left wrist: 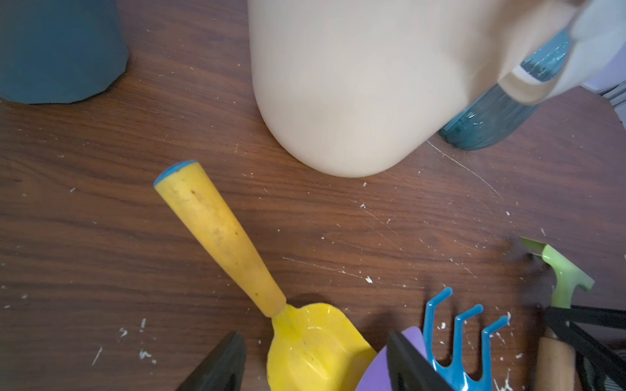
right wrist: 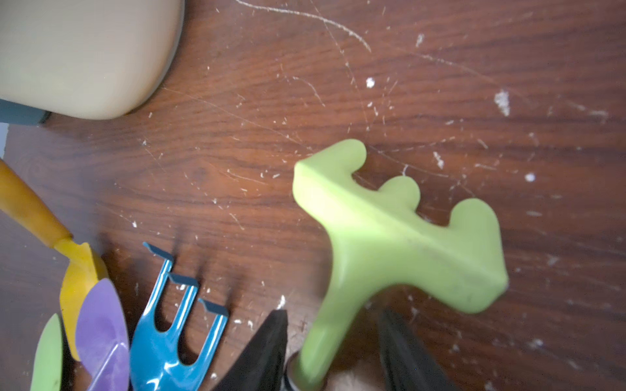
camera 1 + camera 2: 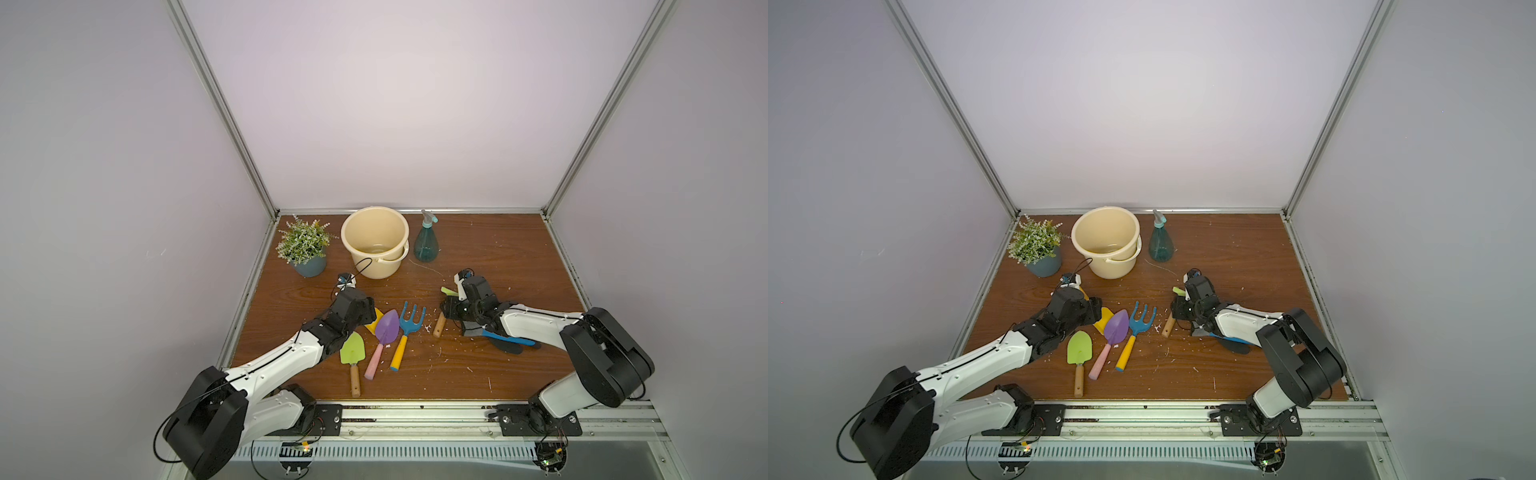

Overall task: Organize the gardening tools
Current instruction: Pick up the gardening tool from the center of the board.

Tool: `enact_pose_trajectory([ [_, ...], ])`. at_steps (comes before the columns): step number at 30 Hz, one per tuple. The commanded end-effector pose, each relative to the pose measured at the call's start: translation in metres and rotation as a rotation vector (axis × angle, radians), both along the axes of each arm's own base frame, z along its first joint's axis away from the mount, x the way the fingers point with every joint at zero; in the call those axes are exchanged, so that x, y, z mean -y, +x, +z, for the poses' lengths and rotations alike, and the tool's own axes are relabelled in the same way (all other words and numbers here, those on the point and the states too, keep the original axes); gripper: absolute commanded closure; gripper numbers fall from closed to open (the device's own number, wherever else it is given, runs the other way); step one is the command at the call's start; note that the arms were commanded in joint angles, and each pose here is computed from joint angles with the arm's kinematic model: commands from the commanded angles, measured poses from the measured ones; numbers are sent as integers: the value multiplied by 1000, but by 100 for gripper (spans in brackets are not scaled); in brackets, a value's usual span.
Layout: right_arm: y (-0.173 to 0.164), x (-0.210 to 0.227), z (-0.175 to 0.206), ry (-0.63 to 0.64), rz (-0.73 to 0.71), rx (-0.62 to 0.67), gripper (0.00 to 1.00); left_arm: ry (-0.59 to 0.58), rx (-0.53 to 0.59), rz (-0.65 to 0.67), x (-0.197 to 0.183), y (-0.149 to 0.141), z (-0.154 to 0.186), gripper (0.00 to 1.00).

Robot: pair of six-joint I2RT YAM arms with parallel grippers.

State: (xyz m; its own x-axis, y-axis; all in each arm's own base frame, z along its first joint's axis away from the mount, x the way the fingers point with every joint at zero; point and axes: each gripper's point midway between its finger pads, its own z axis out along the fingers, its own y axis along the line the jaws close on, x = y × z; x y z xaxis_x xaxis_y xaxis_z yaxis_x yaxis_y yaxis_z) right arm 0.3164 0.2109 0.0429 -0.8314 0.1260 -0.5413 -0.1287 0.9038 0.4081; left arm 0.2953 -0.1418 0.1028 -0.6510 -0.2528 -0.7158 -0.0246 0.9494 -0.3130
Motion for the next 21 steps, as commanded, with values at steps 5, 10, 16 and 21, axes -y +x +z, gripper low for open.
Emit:
enact_pose_trajectory([
  [5,21,-6,8,11,-49,34,67,-2,40,1,-2,4,15,30],
  [10,23,-7,21,18,-47,60,83,-1,66,11,-6,4,24,29],
  [16,19,-6,76,20,10,213,89,5,93,-1,-7,9,46,27],
  [21,19,-23,144,52,106,382,90,-18,127,9,-15,18,71,26],
])
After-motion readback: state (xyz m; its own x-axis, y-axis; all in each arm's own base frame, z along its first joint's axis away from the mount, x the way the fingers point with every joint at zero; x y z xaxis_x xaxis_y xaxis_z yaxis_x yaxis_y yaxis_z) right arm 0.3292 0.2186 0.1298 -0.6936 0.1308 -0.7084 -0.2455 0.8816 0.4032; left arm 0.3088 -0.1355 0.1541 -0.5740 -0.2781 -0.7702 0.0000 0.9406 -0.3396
